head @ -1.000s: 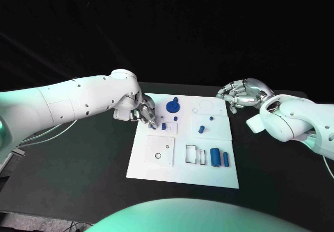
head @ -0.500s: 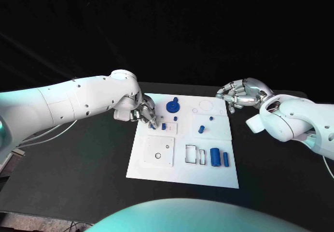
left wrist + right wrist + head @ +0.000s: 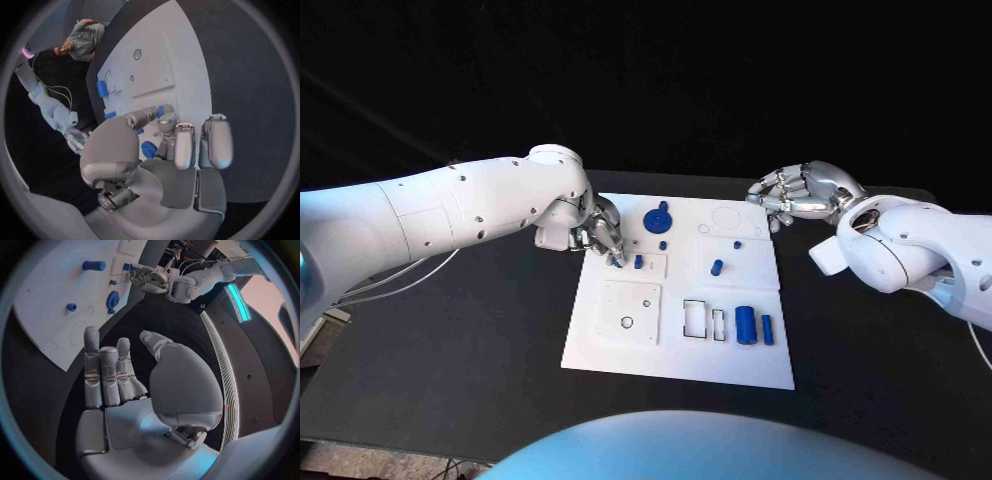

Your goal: Assemble the parts on the task board

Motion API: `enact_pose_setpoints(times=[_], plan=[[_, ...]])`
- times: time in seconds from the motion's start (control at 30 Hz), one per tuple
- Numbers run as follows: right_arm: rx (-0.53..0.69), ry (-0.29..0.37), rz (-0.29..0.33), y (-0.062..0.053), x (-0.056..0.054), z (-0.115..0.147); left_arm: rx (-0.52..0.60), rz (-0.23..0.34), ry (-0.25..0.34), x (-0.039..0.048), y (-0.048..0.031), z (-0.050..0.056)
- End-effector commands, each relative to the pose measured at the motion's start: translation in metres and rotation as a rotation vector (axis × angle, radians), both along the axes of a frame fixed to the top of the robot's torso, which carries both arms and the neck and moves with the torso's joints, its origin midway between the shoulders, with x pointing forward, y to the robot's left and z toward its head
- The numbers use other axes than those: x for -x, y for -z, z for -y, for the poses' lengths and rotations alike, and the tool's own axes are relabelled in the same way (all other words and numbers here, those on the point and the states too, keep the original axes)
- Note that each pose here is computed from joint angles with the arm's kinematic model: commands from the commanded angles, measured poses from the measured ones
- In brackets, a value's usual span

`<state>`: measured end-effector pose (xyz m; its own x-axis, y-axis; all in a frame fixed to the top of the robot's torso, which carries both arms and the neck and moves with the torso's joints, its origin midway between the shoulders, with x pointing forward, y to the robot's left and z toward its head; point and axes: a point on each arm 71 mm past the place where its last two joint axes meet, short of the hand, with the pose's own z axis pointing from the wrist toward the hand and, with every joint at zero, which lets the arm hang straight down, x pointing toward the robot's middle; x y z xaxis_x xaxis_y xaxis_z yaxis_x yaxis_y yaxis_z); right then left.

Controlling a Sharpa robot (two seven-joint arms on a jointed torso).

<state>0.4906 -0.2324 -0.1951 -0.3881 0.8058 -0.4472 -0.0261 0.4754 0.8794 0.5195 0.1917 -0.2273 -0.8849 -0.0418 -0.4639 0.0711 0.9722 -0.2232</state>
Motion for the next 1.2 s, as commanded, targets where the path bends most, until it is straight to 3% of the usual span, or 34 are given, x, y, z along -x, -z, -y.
enact_pose_setpoints(times=[0.03, 1.2], plan=[[-0.005, -0.016, 0.0, -0.0002, 0.0004, -0.0013, 0.009, -0.013, 0.006, 0.0023, 0.0039, 0.0029], [-0.006, -0.012, 0.005, -0.0004, 0.0001, -0.0012, 0.013, -0.01, -0.013, 0.0005, 0.0039, 0.0004]])
